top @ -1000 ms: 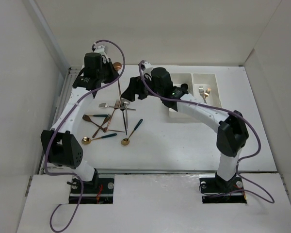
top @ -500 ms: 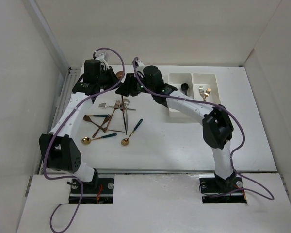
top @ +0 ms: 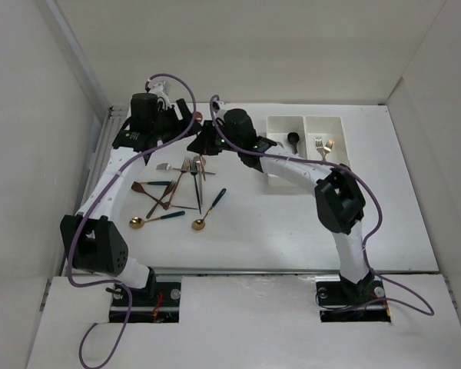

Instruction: Sort the eating utensils into containers

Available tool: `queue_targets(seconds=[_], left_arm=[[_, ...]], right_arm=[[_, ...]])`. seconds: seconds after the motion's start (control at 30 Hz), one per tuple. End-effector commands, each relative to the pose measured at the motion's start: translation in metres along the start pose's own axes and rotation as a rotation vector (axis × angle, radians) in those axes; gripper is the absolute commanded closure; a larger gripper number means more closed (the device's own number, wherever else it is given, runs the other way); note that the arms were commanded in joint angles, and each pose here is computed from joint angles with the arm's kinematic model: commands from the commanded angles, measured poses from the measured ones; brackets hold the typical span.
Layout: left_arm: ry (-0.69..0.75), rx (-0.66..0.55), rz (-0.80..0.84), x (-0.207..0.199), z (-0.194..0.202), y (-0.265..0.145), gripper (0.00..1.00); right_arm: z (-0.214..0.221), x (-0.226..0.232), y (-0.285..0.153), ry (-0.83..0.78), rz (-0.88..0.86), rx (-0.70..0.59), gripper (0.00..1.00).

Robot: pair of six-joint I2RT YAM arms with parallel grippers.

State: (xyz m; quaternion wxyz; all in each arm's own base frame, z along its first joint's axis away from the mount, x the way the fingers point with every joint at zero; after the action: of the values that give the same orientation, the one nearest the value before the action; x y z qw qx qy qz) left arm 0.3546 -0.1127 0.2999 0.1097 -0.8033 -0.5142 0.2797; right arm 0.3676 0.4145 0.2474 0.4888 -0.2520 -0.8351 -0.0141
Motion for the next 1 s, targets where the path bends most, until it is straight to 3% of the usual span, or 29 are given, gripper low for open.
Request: queue_targets(seconds=[0.0, 0.03, 0.2, 0.33, 0.47, 0.63, 0.97], left_arm=[[0.04, -0.083, -0.011, -0.008, -0.017, -0.017, 0.12], [0.069, -0.089, -0.068, -0.002, -0.02, -0.016, 0.01], [0.151, -0.113, -0.239, 0.022, -0.033, -0.018, 0.0], [0.159, -0.101, -0.382, 0.051, -0.034, -0.021, 0.0], [0.168, -0.105, -0.459, 0.068, -0.033, -0.023, 0.0], [0.161, -0.128, -0.519, 0.087, -0.036, -0.038, 0.0], [0.145, -0.146, -0.587, 0.11, -0.032, -0.058, 0.0]], right_arm=[[-0.036, 0.033, -0.035, -0.062, -0.041, -0.166, 1.0], [-0.04, 0.027, -0.043, -0.065, -0.019, -0.184, 1.0], [-0.073, -0.049, -0.109, -0.083, 0.341, -0.281, 1.0], [-0.072, -0.094, -0.154, -0.211, 0.796, -0.264, 1.0], [-0.068, -0.125, -0.174, -0.293, 1.052, -0.236, 1.0], [-0.073, -0.158, -0.186, -0.258, 1.19, -0.236, 1.0], [-0.094, -0.181, -0.186, -0.236, 1.176, -0.279, 1.0]])
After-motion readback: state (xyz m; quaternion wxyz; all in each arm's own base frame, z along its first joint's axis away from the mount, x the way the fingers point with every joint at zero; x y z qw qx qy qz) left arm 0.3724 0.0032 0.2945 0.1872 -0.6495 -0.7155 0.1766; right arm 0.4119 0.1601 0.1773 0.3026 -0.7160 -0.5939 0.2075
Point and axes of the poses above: each gripper's point midway between its finger pads, its own y axis out along the fingers, its own x axis along the line the jaws close on, z = x × y, the point moved 8 cm from there along -y, back along the fingers, and after that the axes turned 14 degrees about y, right-handed, at the moved point
